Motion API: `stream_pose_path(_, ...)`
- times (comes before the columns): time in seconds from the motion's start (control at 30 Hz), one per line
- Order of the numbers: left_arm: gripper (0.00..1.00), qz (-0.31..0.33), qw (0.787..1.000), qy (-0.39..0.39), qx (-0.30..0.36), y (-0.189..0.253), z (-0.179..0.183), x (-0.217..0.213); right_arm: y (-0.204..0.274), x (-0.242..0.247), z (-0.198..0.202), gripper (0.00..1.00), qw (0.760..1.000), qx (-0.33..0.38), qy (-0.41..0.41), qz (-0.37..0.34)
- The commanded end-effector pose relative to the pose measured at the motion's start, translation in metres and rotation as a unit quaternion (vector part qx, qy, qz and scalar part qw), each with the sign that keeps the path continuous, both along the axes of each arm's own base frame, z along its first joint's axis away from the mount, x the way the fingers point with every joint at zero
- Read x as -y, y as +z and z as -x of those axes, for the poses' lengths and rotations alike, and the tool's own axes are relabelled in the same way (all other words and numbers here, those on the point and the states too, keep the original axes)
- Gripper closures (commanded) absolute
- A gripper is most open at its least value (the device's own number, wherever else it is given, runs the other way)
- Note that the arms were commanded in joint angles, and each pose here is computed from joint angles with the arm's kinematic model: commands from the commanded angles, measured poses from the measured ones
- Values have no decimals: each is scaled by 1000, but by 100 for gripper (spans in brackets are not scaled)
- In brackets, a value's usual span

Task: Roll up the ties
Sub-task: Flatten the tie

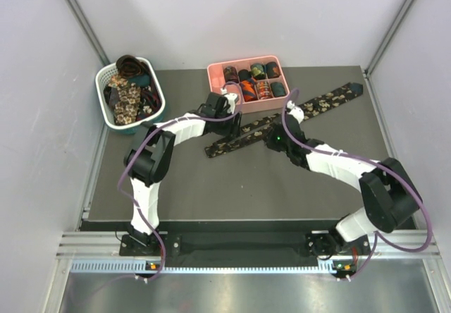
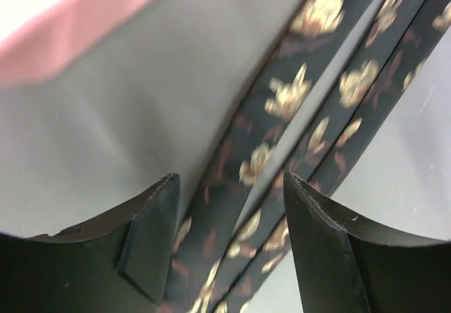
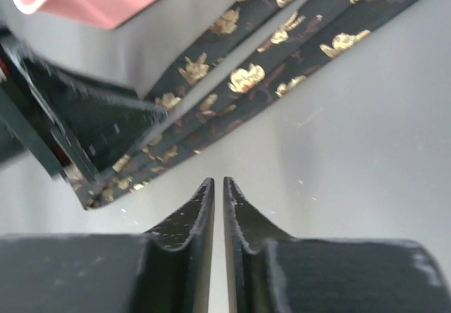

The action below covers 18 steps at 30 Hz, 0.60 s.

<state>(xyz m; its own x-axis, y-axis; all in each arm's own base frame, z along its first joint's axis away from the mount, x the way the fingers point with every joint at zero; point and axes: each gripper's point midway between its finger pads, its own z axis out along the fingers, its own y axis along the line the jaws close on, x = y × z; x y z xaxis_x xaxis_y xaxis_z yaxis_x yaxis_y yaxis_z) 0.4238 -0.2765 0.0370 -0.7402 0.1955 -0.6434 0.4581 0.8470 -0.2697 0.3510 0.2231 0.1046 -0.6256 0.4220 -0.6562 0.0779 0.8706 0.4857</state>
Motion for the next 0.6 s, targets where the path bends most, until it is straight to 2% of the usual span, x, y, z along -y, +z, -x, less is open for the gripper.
stream_pose_path(0.0, 35, 5, 999, -32, 10, 11, -13, 17, 24, 0, -6, 94, 998, 58, 12, -20)
stream_pose_path(0.07, 35, -5, 1000, -31, 3, 2, -15, 19, 23, 2, -4, 100, 998, 54, 10, -18)
stream_pose_path(0.4, 35, 21, 998, -65, 2, 0, -29, 44, 20, 10, 1, 100, 999, 52, 4, -6)
stream_pose_path(0.57, 36, 40, 992, -120, -27, -8, -7, 62, 19, 14, 0, 100, 999, 50, -2, -4)
